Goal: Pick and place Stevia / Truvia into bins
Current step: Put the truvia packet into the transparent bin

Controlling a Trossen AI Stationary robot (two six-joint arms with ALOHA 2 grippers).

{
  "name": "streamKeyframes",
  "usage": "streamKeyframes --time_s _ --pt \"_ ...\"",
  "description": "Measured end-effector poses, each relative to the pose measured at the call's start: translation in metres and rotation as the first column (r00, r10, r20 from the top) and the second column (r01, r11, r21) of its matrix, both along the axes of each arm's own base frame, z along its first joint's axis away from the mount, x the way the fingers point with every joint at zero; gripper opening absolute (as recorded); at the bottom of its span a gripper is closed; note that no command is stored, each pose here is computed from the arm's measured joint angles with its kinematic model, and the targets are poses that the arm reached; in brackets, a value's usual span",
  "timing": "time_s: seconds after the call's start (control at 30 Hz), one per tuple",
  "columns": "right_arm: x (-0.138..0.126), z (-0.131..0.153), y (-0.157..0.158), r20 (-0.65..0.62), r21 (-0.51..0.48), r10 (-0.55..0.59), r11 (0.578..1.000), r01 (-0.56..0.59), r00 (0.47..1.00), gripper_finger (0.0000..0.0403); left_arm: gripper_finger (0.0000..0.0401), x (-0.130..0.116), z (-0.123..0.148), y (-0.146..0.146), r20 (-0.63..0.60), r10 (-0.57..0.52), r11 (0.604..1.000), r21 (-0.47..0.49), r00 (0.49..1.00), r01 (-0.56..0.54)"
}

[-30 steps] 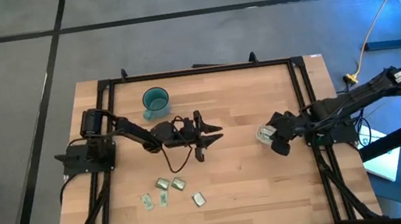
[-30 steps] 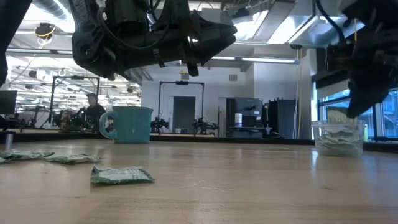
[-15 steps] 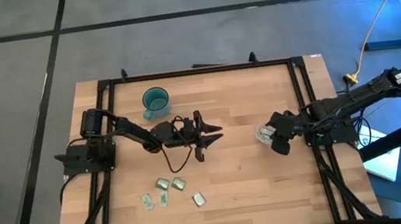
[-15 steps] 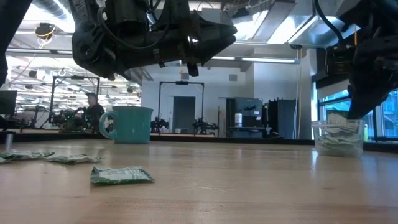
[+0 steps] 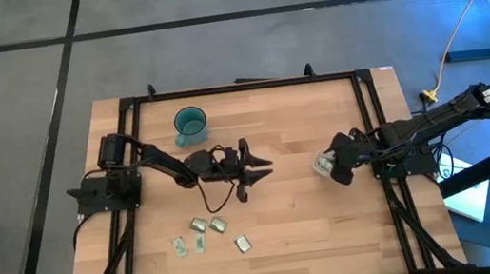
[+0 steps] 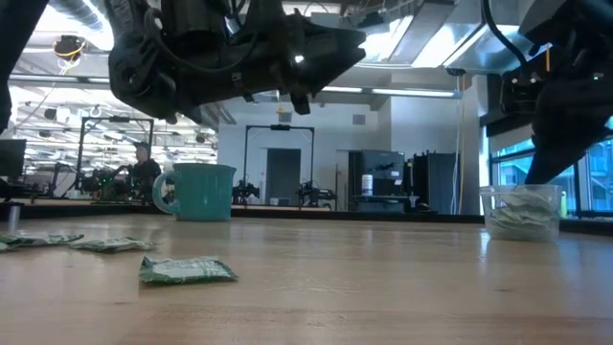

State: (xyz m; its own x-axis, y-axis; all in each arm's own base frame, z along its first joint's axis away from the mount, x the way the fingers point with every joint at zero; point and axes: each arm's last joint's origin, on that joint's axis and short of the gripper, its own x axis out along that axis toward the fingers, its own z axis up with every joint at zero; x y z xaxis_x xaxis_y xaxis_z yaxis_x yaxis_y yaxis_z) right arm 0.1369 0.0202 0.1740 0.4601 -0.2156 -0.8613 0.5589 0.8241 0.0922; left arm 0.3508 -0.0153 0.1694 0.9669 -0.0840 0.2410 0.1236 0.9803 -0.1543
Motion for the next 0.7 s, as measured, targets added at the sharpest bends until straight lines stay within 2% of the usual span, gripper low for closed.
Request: streamKeyframes --time_s 0.23,0.4,0.6,0.7 --pt "0.007 0.017 -0.001 0.060 -0.079 0.001 0.997 0.004 0.998 0.0104 0.0106 0.000 -0.013 -0.020 -0.138 -0.225 0.971 0.052 0.965 0.234" --pt "0.014 0.036 0.000 0.113 -0.121 0.042 0.992 -0.028 0.993 0.0104 0.0106 -0.004 -0.025 -0.036 -0.329 -0.259 0.946 0.104 0.908 0.307" --pt "0.015 0.042 0.000 0.123 -0.124 0.050 0.992 -0.035 0.991 0.0104 0.0106 -0.028 -0.018 -0.053 -0.641 -0.153 0.949 0.117 0.752 0.293" --pt "0.015 0.042 0.000 0.123 -0.124 0.051 0.992 -0.036 0.991 0.0104 0.0106 -0.045 -0.011 -0.066 -0.728 -0.119 0.944 0.129 0.675 0.305"
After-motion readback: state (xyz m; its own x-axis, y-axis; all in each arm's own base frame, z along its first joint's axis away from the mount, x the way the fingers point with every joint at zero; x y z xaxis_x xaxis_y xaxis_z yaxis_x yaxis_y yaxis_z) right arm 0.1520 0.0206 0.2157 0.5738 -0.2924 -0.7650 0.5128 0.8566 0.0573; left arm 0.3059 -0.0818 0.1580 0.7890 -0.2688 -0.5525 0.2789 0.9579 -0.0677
